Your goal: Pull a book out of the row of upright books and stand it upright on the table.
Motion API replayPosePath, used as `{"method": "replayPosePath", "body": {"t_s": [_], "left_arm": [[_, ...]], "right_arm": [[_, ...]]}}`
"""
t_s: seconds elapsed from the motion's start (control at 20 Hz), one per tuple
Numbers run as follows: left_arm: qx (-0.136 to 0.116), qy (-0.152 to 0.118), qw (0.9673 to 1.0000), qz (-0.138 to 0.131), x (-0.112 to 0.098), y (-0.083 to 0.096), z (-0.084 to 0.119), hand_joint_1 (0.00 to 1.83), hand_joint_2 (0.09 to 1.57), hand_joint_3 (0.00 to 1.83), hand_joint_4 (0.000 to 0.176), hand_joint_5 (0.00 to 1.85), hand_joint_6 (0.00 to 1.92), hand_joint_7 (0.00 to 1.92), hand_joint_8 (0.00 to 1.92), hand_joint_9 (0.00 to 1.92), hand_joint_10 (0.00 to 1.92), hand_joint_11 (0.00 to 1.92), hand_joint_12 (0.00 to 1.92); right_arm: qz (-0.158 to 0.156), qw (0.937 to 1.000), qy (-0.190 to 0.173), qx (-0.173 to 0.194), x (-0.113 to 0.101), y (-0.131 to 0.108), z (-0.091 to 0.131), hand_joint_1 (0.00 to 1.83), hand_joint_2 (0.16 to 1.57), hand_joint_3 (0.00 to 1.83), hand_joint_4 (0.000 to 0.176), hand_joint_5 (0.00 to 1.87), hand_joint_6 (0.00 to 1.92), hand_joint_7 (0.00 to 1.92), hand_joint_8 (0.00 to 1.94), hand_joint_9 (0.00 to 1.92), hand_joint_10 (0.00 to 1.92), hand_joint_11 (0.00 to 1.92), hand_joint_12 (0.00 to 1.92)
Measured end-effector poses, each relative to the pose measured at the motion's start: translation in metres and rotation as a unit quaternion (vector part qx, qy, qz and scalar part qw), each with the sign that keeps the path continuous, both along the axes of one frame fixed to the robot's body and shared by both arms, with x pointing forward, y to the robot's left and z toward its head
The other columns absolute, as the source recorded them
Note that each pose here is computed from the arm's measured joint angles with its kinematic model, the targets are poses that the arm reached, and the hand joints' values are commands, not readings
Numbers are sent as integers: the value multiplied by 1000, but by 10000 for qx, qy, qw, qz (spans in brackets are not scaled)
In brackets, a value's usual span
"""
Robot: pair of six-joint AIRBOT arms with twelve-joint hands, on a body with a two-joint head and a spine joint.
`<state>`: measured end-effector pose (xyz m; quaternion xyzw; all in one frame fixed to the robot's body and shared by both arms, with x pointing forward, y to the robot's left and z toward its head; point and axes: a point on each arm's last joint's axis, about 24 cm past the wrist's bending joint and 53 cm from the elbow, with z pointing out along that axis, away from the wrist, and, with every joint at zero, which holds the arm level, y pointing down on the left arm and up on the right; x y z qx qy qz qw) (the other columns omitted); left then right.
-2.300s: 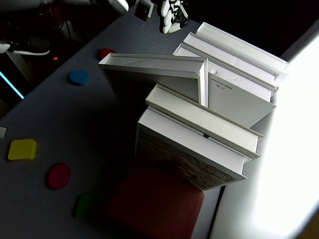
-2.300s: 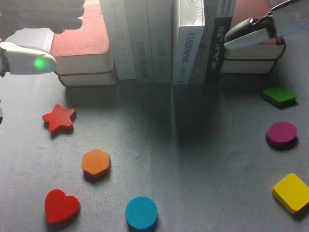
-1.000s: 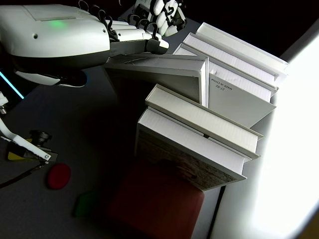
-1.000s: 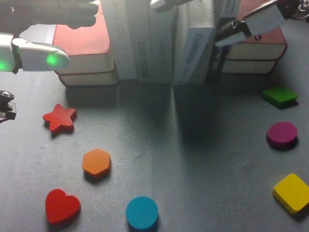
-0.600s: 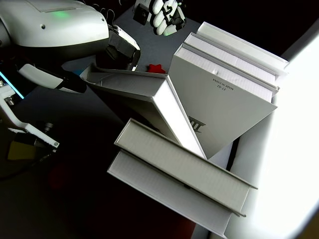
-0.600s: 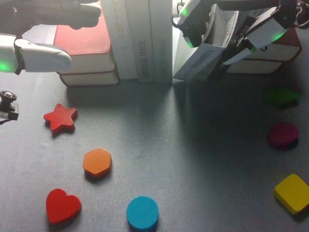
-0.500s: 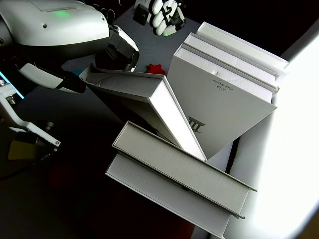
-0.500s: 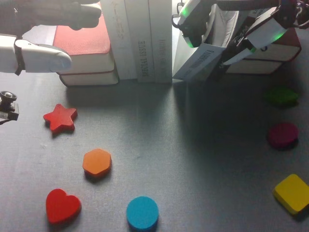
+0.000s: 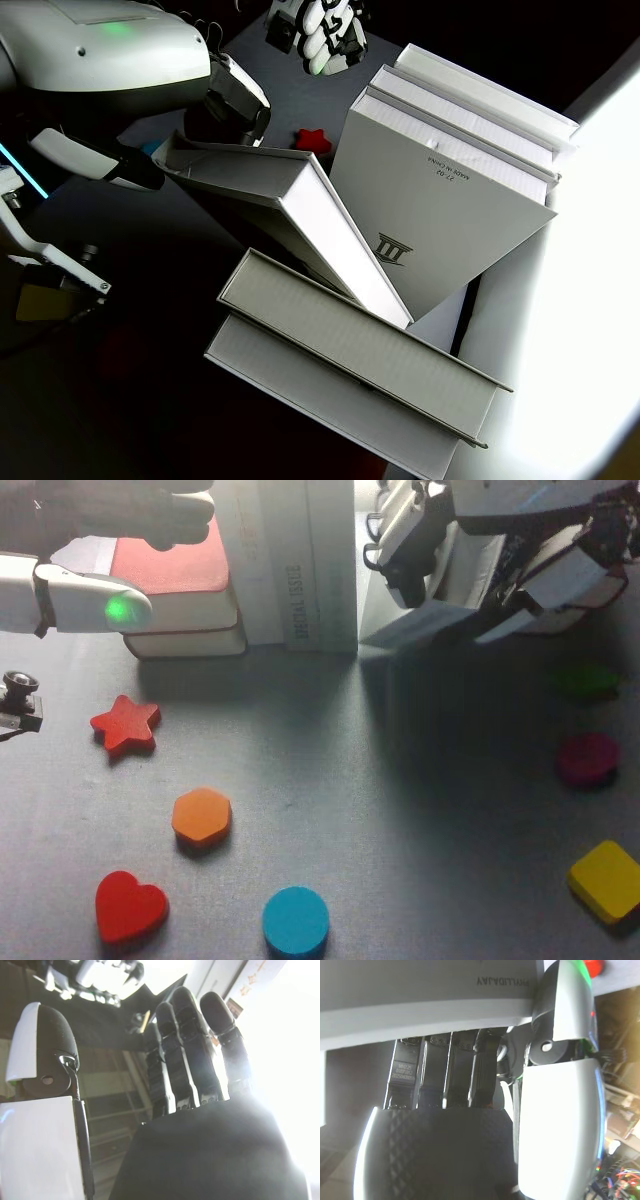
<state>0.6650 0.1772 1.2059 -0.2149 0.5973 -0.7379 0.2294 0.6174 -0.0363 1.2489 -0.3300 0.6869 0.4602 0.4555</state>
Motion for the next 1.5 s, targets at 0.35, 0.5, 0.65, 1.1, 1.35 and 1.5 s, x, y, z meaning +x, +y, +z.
{"method": "replayPosePath", "body": {"t_s": [0.35,0.5,0.65,1.1,1.35,1.5], "left_arm": [[-4,30,10000,16,0,0,-1,1073,976,1,18,540,3,668,7,663,26,162,1514],[-2,31,10000,23,0,1,-1,1081,960,0,29,545,6,692,13,683,34,195,1509],[-4,27,10000,19,0,0,-1,1073,953,0,22,552,7,682,5,686,32,217,1494],[-4,27,10000,19,0,0,-1,1060,956,1,24,521,6,670,1,688,18,245,1458],[-10,30,10000,29,1,1,-1,1073,926,0,0,562,12,679,10,712,25,243,1455],[-15,40,10000,19,1,-1,-2,1091,929,0,0,579,10,700,9,738,28,289,1374]], "right_arm": [[311,9993,-57,198,-25,2,18,1382,1106,0,0,989,680,971,1015,962,1316,829,1557],[405,9988,-43,278,-35,0,23,1383,1103,0,0,995,673,977,1003,967,1306,830,1553],[451,9983,-87,357,-38,2,31,1383,1103,0,0,995,673,977,1003,967,1306,830,1553],[580,9971,-143,480,-54,-3,43,1382,1107,0,0,988,680,970,1015,962,1316,828,1556],[745,9960,-41,483,-66,0,42,1379,1122,0,0,956,695,940,1075,935,1361,825,1558],[753,9949,370,556,-67,2,26,1379,1122,0,0,956,695,940,1076,934,1362,825,1558]]}}
